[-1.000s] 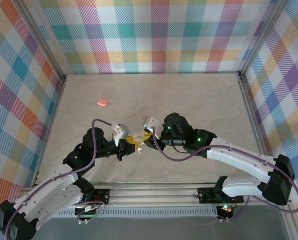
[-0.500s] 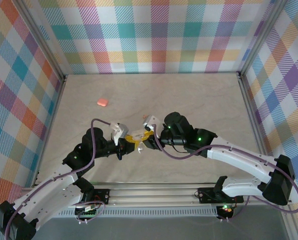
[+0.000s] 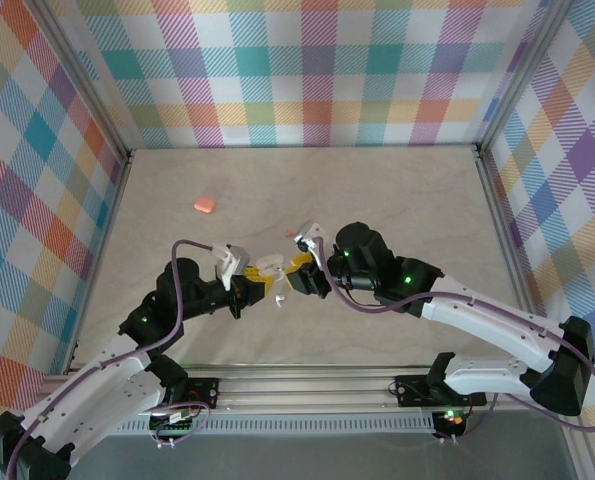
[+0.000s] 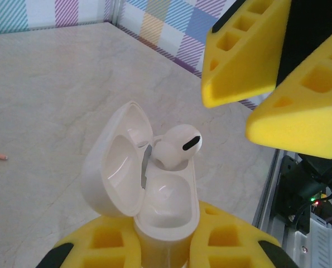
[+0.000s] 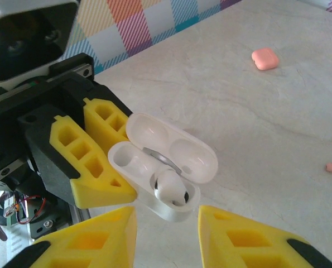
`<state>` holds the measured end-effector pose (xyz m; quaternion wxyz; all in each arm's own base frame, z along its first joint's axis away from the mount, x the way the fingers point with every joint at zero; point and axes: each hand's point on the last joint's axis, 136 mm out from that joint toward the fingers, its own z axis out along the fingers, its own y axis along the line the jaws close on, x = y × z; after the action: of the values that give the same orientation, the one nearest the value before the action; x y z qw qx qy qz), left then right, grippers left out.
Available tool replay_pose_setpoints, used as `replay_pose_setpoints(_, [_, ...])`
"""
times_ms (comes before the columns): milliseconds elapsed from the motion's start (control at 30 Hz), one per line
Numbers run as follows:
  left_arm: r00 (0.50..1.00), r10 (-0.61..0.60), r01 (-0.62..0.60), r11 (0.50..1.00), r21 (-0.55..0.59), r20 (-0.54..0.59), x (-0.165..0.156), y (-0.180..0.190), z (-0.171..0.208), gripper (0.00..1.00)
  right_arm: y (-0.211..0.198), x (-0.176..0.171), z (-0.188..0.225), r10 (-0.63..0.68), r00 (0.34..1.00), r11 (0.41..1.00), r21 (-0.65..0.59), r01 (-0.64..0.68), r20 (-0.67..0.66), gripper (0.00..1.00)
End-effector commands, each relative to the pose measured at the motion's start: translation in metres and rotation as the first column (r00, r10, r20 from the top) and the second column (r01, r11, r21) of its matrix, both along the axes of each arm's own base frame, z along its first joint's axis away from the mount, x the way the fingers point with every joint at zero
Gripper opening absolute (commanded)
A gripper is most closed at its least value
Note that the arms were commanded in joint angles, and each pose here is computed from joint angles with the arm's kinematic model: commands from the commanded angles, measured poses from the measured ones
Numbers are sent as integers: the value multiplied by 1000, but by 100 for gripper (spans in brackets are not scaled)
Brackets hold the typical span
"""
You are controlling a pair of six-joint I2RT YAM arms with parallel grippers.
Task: Insert the wireless bluetooth earbuds into the charging case
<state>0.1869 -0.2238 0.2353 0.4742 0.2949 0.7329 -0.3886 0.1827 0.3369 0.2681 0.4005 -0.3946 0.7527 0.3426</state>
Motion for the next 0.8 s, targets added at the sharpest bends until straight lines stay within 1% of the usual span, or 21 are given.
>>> replay_pose_setpoints(0, [1000, 28, -28, 999, -17, 7, 0, 6, 4, 0, 0, 3, 16, -53, 998, 997, 51, 55, -43, 35])
replay_pose_setpoints(100, [999, 47, -47, 999, -16, -4, -1, 9, -1, 0, 1, 3, 11, -59, 995, 997, 40, 63, -85, 35])
replay_pose_setpoints(467, [992, 116, -116, 993, 8, -49, 2, 20, -22, 0, -5, 9, -9, -150, 968, 988, 11, 155, -201, 35])
replay_pose_setpoints(667, [982, 175, -173, 984, 36, -68, 3, 31, -30, 0, -9, 18, -45, -233, 916, 971, -27, 237, -326, 36])
replay_pose_setpoints(767, [977, 205, -202, 978, 47, -66, 0, 39, -29, 0, -9, 24, -69, -279, 880, 959, -73, 273, -385, 36])
